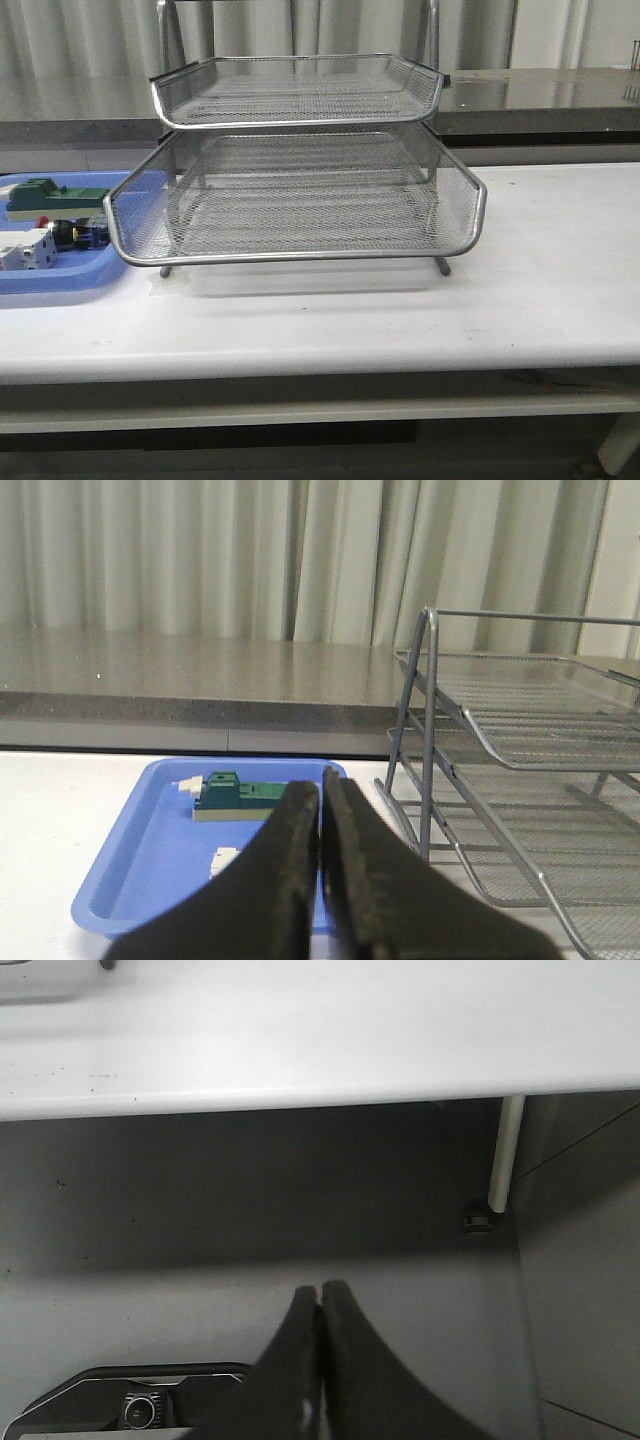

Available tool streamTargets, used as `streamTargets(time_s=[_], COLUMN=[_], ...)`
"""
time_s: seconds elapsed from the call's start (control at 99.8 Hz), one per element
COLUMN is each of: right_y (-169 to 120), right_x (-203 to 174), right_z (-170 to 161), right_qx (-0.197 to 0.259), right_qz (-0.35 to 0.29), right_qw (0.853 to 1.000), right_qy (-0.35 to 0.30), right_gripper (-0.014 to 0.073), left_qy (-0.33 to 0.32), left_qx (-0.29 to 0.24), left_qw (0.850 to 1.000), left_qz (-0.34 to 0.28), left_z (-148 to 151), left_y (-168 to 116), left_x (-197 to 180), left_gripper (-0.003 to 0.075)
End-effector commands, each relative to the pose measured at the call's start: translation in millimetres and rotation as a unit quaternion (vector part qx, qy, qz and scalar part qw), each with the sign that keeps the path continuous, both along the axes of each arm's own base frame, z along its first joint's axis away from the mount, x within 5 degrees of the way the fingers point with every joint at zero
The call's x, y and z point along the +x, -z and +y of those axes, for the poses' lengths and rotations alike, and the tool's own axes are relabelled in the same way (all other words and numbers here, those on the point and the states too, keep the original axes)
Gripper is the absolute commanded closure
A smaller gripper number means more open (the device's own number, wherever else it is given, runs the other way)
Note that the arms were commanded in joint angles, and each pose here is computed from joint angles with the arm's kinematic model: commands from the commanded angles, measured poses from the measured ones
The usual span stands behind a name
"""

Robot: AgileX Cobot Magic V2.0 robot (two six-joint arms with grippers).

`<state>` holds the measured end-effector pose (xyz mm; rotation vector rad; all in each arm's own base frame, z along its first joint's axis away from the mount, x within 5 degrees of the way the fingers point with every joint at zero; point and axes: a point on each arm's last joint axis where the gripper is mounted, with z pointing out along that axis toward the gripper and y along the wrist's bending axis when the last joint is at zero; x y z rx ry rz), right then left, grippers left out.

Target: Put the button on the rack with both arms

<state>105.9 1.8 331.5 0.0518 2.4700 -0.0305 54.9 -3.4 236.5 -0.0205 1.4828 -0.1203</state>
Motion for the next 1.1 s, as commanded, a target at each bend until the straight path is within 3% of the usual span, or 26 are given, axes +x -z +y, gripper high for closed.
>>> streamTargets(time_s=[0.0,0.22,0.431,0.471,0.812,1.092], right_y=[-14,-14,-14,-14,-14,-14], right_x=[2,2,2,2,2,2], right_z=[-1,-1,-1,-1,-1,-1], right_qx=[-0.006,-0.006,-0.006,-0.006,-0.006,-0.006], right_qz=[-0.043,-0.043,-0.043,-0.043,-0.043,-0.043], right_qw=[0.999,0.999,0.999,0.999,0.999,0.999], right_qy=[0.001,0.001,0.001,0.001,0.001,0.001], right_gripper=[0.0664,0.0664,0.0664,0.0664,0.0664,0.0664], left_qy=[0.000,-0.007,-0.008,-0.009,0.009,0.032], left_qx=[-0.008,0.035,0.048,0.055,0.133,0.185], left_qw=[1.000,0.994,0.973,0.964,0.925,0.903], left_qz=[-0.010,0.107,0.226,0.259,0.357,0.386], left_z=[0,-1,-3,-4,-8,-10], left_y=[-34,-85,-121,-130,-131,-122], left_x=[2,40,100,127,219,246], left_gripper=[0.0716,0.0716,0.0716,0.0716,0.0716,0.0703])
